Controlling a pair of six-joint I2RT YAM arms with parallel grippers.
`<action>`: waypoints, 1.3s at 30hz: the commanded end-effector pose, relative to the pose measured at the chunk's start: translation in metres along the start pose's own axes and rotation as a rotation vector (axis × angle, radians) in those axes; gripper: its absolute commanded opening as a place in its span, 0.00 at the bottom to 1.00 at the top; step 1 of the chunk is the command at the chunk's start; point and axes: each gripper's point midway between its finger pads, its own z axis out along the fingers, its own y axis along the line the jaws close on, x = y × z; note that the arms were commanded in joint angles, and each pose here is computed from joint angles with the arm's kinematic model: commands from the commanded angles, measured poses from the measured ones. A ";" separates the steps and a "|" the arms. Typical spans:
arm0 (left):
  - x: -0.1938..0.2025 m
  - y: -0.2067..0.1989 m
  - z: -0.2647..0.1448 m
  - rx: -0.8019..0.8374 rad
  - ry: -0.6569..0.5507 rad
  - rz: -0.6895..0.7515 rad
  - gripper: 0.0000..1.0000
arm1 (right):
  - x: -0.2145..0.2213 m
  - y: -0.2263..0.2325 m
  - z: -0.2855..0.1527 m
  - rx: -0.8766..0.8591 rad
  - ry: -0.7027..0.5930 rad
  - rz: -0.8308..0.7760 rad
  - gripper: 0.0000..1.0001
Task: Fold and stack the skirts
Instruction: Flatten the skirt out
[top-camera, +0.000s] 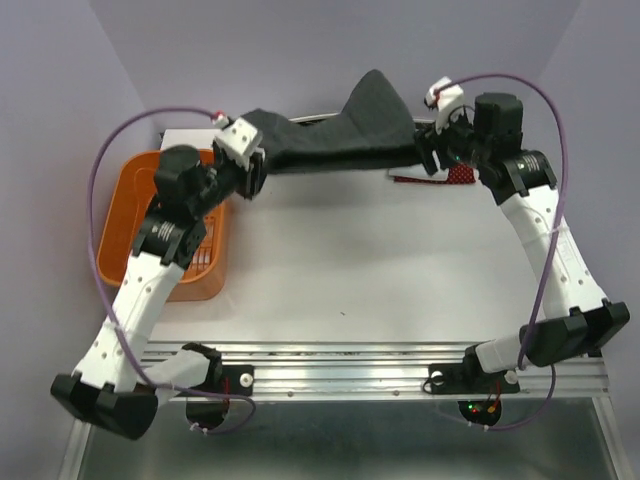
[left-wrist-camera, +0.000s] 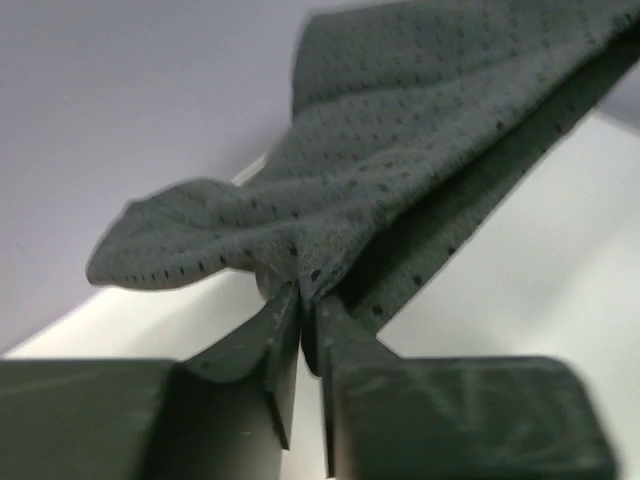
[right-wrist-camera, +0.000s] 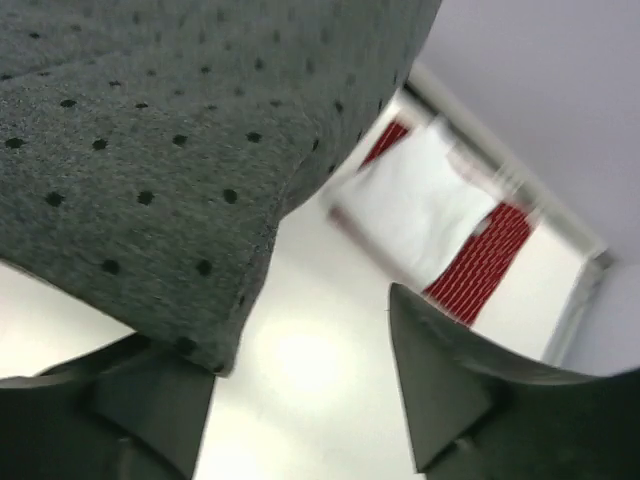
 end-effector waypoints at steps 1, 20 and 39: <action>0.122 -0.041 -0.042 0.198 0.280 0.085 0.64 | 0.133 0.058 -0.018 -0.284 0.364 -0.031 0.79; 0.209 -0.041 -0.038 0.210 0.625 0.149 0.63 | 0.204 0.097 0.013 -0.418 0.621 0.183 0.65; 0.370 -0.059 -0.009 0.278 1.083 0.258 0.30 | 0.333 0.118 0.052 -0.366 0.903 0.233 0.01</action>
